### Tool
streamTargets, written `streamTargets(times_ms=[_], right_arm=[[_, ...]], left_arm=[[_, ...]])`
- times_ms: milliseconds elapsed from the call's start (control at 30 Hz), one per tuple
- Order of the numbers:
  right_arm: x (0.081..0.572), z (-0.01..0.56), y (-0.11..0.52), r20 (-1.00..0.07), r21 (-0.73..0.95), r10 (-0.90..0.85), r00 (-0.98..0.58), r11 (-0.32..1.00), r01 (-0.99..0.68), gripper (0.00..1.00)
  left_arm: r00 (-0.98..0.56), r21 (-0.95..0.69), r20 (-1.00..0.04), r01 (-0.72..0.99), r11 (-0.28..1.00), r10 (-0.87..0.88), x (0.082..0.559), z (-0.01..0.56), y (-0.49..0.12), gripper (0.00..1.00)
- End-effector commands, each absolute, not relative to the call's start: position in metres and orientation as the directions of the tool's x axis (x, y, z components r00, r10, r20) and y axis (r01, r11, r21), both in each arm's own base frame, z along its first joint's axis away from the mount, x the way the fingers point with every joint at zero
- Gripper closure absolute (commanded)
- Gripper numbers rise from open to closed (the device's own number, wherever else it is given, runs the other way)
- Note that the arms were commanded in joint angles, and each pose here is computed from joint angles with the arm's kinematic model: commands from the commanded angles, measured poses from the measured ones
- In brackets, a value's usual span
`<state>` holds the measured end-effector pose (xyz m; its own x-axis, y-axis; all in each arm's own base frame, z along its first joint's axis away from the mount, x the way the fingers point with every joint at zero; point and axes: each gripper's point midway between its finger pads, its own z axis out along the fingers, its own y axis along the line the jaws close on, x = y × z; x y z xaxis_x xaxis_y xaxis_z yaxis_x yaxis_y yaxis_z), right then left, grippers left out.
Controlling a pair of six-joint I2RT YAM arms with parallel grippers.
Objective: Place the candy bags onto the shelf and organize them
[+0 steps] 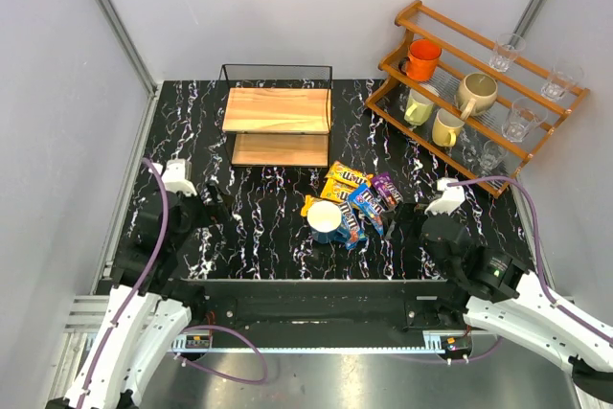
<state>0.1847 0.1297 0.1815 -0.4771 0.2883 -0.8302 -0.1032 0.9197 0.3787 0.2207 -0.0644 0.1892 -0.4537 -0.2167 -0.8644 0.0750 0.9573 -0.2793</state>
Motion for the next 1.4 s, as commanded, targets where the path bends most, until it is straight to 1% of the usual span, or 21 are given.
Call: streamTargets(times_ms=[0, 233, 300, 333, 400, 533, 633, 667, 733, 767, 867, 1033, 1067, 1133, 1367], right_arm=[[0.186, 0.184, 0.130, -0.827, 0.391, 0.307, -0.470, 0.916, -0.092, 0.00], [0.188, 0.180, 0.130, -0.824, 0.385, 0.309, -0.475, 0.920, -0.070, 0.00], [0.190, 0.178, 0.123, -0.822, 0.388, 0.334, -0.462, 0.921, -0.026, 0.00], [0.193, 0.180, 0.115, -0.820, 0.402, 0.373, -0.433, 0.915, 0.027, 0.00], [0.196, 0.181, 0.105, -0.825, 0.395, 0.394, -0.406, 0.915, 0.084, 0.00], [0.200, 0.186, 0.103, -0.823, 0.386, 0.404, -0.399, 0.913, 0.129, 0.00], [0.204, 0.182, 0.110, -0.826, 0.330, 0.358, -0.436, 0.933, 0.142, 0.00], [0.206, 0.173, 0.115, -0.825, 0.283, 0.317, -0.469, 0.948, 0.143, 0.00], [0.209, 0.171, 0.127, -0.810, 0.260, 0.286, -0.511, 0.958, 0.123, 0.00], [0.211, 0.160, 0.134, -0.799, 0.213, 0.243, -0.550, 0.970, 0.120, 0.00], [0.218, 0.148, 0.152, -0.764, 0.181, 0.195, -0.615, 0.980, 0.086, 0.00], [0.233, 0.150, 0.176, -0.750, 0.230, 0.184, -0.636, 0.973, 0.011, 0.00], [0.239, 0.148, 0.173, -0.745, 0.236, 0.199, -0.637, 0.971, 0.027, 0.00], [0.246, 0.149, 0.178, -0.734, 0.257, 0.201, -0.649, 0.966, 0.008, 0.00], [0.277, 0.129, 0.183, -0.697, 0.176, 0.155, -0.700, 0.983, 0.043, 0.00]], left_arm=[[-0.345, -0.298, -0.906, 0.109, 0.948, -0.245, 0.224, 0.222, -0.065, 0.01], [-0.353, -0.301, -0.903, 0.115, 0.947, -0.245, 0.225, 0.221, -0.067, 0.01], [-0.361, -0.302, -0.901, 0.121, 0.946, -0.241, 0.225, 0.220, -0.069, 0.01], [-0.367, -0.302, -0.899, 0.121, 0.946, -0.240, 0.226, 0.218, -0.069, 0.01], [-0.377, -0.304, -0.895, 0.123, 0.945, -0.239, 0.226, 0.217, -0.071, 0.01], [-0.395, -0.311, -0.889, 0.153, 0.938, -0.231, 0.226, 0.215, -0.077, 0.01], [-0.399, -0.314, -0.888, 0.164, 0.935, -0.228, 0.226, 0.215, -0.079, 0.01], [-0.399, -0.315, -0.889, 0.171, 0.934, -0.227, 0.226, 0.215, -0.080, 0.01], [-0.402, -0.315, -0.887, 0.172, 0.933, -0.226, 0.226, 0.214, -0.081, 0.01], [-0.403, -0.315, -0.887, 0.176, 0.933, -0.224, 0.226, 0.214, -0.081, 0.01], [-0.407, -0.317, -0.886, 0.185, 0.930, -0.221, 0.225, 0.214, -0.083, 0.01], [-0.411, -0.320, -0.885, 0.197, 0.927, -0.218, 0.225, 0.213, -0.085, 0.01], [-0.414, -0.323, -0.884, 0.208, 0.923, -0.216, 0.224, 0.213, -0.087, 0.01], [-0.415, -0.324, -0.884, 0.217, 0.921, -0.214, 0.224, 0.213, -0.089, 0.01], [-0.418, -0.328, -0.883, 0.229, 0.917, -0.212, 0.224, 0.213, -0.091, 0.01]])
